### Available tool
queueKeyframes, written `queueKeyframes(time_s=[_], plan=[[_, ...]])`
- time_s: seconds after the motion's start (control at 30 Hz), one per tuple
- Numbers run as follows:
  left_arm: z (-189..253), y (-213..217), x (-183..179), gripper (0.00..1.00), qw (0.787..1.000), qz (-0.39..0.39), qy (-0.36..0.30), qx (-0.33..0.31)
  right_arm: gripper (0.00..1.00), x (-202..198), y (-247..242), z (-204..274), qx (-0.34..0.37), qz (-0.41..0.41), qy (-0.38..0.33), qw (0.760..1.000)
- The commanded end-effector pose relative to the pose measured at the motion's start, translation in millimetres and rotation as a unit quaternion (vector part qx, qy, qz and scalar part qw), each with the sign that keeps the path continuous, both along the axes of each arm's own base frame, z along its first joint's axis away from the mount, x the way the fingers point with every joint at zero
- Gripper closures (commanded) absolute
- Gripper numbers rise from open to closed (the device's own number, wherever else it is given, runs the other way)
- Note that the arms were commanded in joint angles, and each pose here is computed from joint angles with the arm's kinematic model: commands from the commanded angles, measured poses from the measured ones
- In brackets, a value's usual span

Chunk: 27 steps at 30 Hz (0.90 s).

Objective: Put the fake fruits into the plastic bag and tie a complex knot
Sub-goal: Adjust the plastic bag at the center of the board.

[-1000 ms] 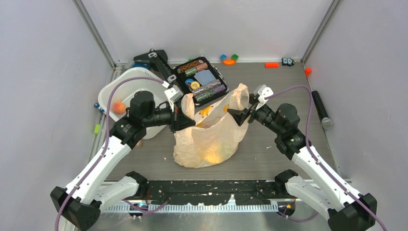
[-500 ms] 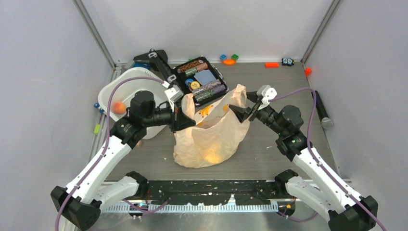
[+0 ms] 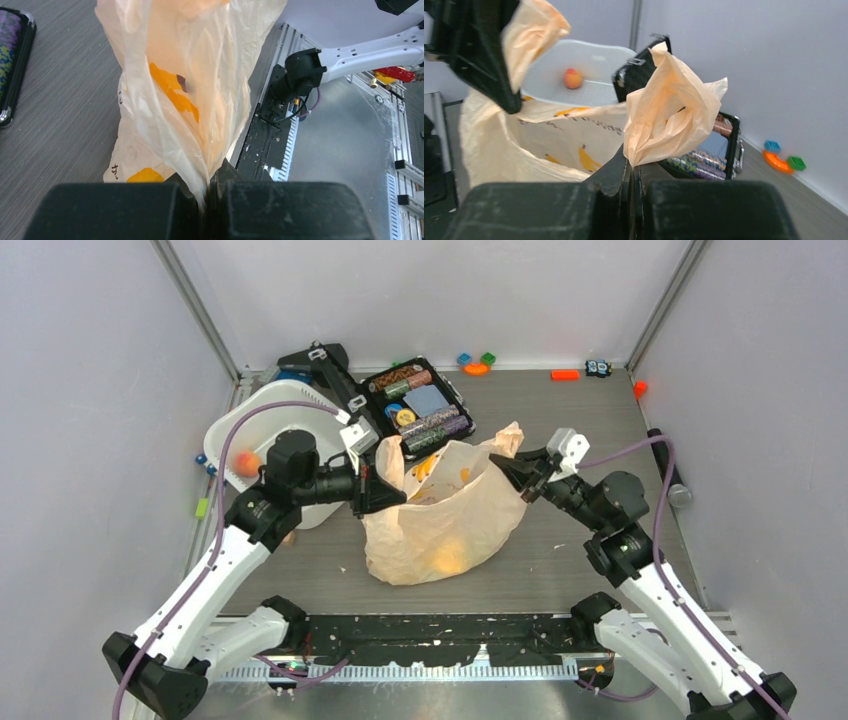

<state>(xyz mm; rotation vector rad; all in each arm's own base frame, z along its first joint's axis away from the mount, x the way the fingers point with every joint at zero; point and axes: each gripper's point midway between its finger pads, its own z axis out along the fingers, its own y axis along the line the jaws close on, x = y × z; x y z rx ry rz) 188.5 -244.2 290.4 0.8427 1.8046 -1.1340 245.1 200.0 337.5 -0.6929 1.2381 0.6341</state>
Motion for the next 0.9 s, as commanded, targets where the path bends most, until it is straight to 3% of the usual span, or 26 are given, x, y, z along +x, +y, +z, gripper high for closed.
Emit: queueKeyframes(time_s=[0.0,0.4,0.87], plan=[[37,-1,-12,1.00,0.997,-0.031,-0.053,-0.041,0.94,-46,11,34,0.010,0.090,-0.024,0.996],[16,-15,-17,1.00,0.996,-0.085,0.032,-0.023,0.95,-84,49,-16,-0.054,0.225,0.083,0.969],[-28,-26,-54,1.00,0.977,-0.172,0.079,0.101,0.95,-115,80,-43,-0.114,0.320,0.144,0.929]])
